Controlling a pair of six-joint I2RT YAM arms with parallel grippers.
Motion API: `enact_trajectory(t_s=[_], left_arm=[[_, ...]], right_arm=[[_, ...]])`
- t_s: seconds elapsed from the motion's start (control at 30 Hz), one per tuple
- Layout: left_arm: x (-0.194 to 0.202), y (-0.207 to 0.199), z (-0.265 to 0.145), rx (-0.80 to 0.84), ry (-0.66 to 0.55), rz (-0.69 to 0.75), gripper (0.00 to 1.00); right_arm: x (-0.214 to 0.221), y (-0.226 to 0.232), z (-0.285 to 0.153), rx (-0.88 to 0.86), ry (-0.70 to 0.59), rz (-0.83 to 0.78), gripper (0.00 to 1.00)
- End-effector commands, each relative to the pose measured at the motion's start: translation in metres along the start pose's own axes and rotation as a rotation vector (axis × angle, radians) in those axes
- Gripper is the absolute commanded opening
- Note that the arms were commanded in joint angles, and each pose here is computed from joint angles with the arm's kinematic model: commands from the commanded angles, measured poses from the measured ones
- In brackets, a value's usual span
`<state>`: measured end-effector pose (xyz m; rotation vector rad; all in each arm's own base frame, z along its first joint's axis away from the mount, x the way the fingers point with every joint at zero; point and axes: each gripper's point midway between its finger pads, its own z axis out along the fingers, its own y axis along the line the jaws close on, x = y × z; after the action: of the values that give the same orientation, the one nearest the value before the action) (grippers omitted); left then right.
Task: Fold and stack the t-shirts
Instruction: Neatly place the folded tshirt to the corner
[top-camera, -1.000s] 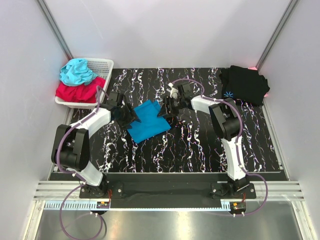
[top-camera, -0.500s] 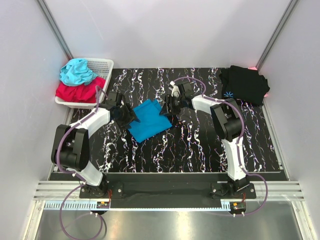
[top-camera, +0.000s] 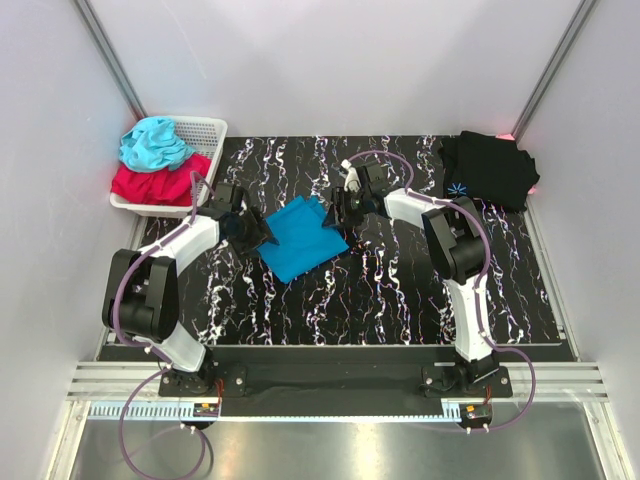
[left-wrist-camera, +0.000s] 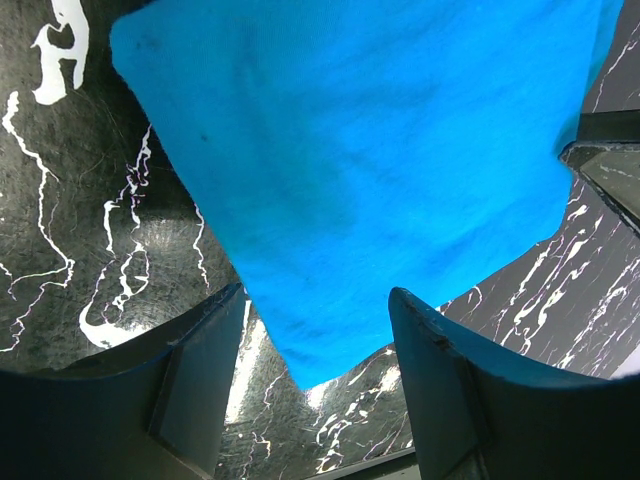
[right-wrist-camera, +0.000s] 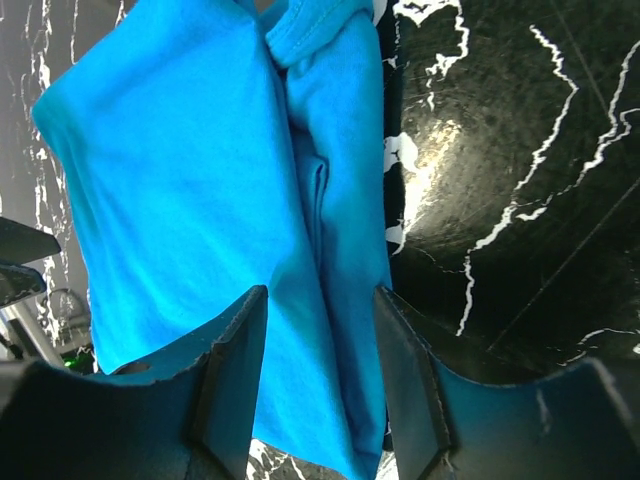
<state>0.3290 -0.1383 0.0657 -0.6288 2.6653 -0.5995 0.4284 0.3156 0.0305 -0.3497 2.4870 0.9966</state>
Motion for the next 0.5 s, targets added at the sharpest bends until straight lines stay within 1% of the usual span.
enact_trajectory(t_s=[0.0, 0.2, 0.33, 0.47], left_arm=[[-0.007, -0.002, -0.001, 0.009, -0.017, 0.012, 0.65], [-0.005, 0.001, -0.001, 0.001, -0.018, 0.022, 0.65], [-0.007, -0.001, -0.001, 0.006, -0.02, 0.023, 0.64], [-0.006, 0.0, 0.001, 0.003, -0.012, 0.021, 0.65]], right_arm=[[-0.013, -0.009, -0.015, 0.074, -0.035, -0.031, 0.53], [-0.02, -0.002, -0.021, 0.052, -0.052, -0.04, 0.52], [-0.031, 0.014, -0.034, 0.019, -0.088, -0.072, 0.52], [-0.04, 0.019, -0.043, 0.023, -0.118, -0.097, 0.52]])
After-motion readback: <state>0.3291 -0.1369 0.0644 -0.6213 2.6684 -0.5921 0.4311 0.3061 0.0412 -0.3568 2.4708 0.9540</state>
